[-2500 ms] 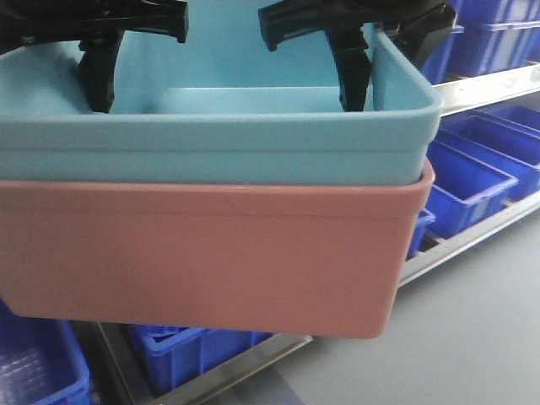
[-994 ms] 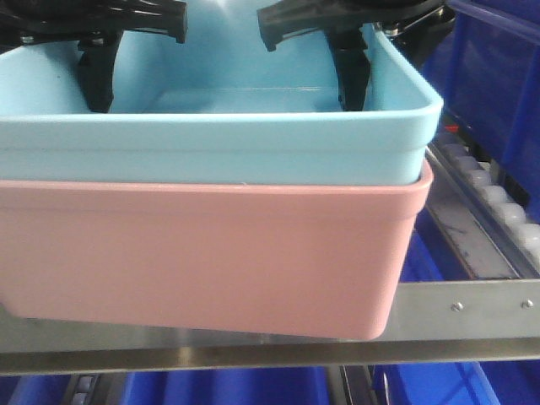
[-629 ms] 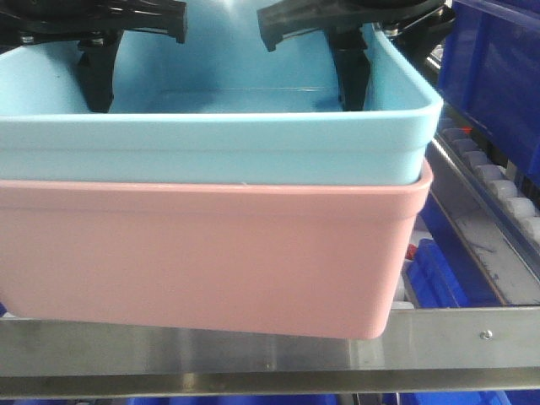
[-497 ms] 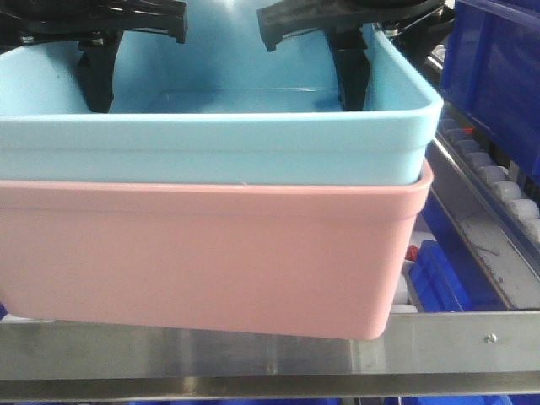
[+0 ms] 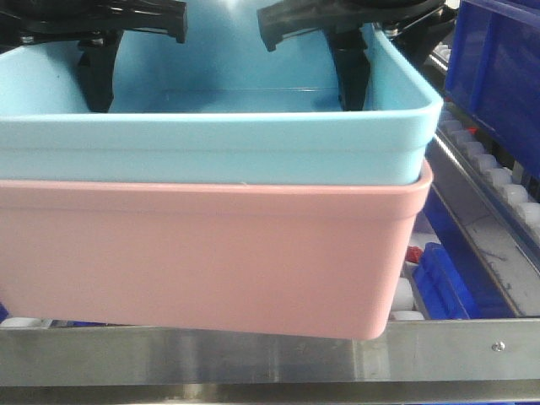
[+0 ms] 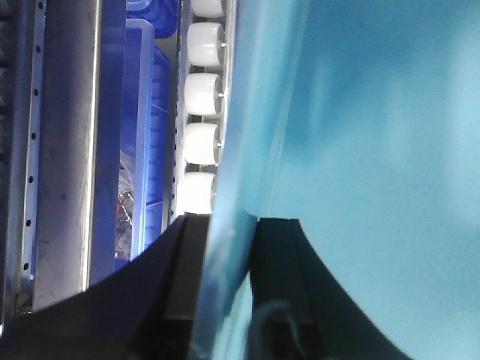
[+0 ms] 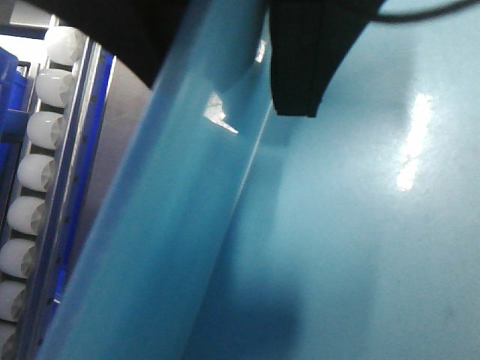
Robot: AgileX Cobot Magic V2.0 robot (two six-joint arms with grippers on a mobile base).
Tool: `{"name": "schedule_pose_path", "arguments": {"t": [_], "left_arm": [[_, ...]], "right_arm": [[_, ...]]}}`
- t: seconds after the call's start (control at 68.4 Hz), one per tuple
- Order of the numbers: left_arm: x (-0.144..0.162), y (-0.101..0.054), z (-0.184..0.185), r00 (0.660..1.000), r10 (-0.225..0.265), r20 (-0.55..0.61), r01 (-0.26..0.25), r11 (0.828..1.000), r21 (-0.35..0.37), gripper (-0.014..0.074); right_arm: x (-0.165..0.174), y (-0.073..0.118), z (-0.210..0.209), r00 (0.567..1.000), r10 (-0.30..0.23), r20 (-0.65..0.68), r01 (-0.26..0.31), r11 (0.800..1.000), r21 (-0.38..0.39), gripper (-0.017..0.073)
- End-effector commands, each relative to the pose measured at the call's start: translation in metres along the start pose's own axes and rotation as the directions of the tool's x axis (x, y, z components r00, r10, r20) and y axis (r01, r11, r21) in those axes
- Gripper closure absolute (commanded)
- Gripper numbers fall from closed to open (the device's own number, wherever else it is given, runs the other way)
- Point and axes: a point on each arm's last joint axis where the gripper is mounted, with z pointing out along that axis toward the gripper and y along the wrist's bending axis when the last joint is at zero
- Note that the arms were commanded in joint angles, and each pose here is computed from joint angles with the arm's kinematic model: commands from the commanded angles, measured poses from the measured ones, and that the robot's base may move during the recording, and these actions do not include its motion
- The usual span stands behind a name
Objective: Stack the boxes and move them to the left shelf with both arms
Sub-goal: 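Hold the stack with both grippers above the shelf's front metal rail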
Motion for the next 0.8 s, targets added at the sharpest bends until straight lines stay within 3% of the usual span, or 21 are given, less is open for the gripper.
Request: {"name": "schedule_pose_path", "arguments": {"t": [0.0, 0.789], "left_arm": [[-0.0149, -0.0229, -0.0355, 0.986, -0.082, 0.143, 0.042, 0.965, 0.261, 0.0597], [-0.0153, -0.0231, -0.0356, 0.986, -0.081, 0.148, 0.040, 0.964, 0.264, 0.0597]], "right_arm": [[-0.0208, 0.0178, -0.0311, 0.976, 0.092, 0.199, -0.046, 0.974, -0.223, 0.0503], [-0.0248, 0.0202, -0.0326, 0.966, 0.095, 0.241, -0.033, 0.967, -0.251, 0.0503]]}}
